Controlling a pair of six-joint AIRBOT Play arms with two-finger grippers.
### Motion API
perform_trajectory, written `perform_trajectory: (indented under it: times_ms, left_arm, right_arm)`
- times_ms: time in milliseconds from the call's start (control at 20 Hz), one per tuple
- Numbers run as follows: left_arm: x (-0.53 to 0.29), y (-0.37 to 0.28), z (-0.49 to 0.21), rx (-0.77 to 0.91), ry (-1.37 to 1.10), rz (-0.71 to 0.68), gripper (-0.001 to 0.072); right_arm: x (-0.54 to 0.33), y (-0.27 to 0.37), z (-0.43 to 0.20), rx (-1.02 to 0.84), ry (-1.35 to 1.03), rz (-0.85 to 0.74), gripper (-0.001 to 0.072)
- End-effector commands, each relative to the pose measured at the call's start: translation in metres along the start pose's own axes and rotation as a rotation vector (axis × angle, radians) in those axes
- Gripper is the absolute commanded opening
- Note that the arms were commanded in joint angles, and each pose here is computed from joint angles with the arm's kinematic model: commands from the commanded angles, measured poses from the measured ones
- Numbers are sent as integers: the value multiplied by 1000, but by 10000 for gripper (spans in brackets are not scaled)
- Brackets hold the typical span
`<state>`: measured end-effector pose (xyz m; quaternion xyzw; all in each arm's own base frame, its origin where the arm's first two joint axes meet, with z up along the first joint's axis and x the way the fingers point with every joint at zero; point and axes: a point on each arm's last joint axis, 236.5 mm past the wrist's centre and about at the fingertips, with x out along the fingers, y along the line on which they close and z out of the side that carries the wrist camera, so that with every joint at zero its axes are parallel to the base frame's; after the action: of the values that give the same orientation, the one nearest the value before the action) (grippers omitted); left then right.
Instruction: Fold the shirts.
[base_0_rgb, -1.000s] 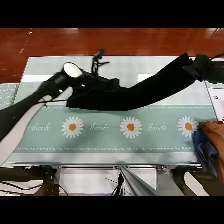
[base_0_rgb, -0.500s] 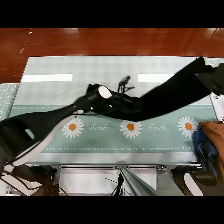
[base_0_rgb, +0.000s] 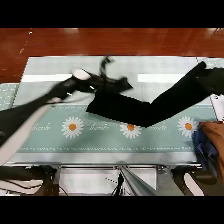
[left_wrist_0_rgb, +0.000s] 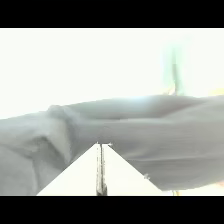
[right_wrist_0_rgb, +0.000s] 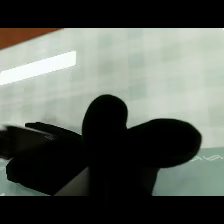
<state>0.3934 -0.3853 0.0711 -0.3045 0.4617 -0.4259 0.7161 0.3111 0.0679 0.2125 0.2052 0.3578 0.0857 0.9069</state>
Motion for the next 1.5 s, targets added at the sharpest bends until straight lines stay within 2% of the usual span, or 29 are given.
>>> perform_trajectory:
  times_ms: [0, 300, 600, 650, 750, 800, 1000, 1100, 1250, 1350, 1400, 1450]
  left_arm:
    - [-109, -11, 57, 158, -142, 75, 31]
    - [-253, -7, 66, 225, -244, 293, 32]
    - [-276, -25, 34, 263, -173, 309, 32]
    - [-274, -28, 31, 268, -164, 304, 32]
    - [-271, -30, 30, 274, -158, 299, 32]
    - [-271, -30, 31, 273, -159, 300, 33]
    - [-274, -19, 30, 279, -148, 346, 33]
    - [-277, -11, 29, 286, -139, 380, 33]
    - [-280, -3, 28, 291, -129, 416, 33]
    - [-281, -1, 27, 292, -127, 425, 33]
    - [-281, -1, 27, 292, -126, 426, 33]
    - [-281, -1, 27, 292, -126, 426, 33]
  right_arm:
    - [48, 21, 5, -75, 27, 68, 30]
    - [161, 117, -33, -134, 61, 250, 31]
    - [251, 186, -126, -69, 152, 350, 33]
    - [260, 193, -145, -36, 182, 357, 97]
    - [269, 198, -173, -8, 244, 356, 410]
    - [269, 196, -180, -28, 269, 352, 466]
    - [248, 138, -149, -184, 322, 247, 479]
    - [221, 72, -116, -264, 349, 103, 479]
    - [157, -58, -73, -306, 414, -234, 479]
    - [118, -130, -73, -219, 493, -384, 479]
    - [111, -148, -86, -120, 528, -370, 480]
    - [112, -151, -101, -10, 548, -305, 518]
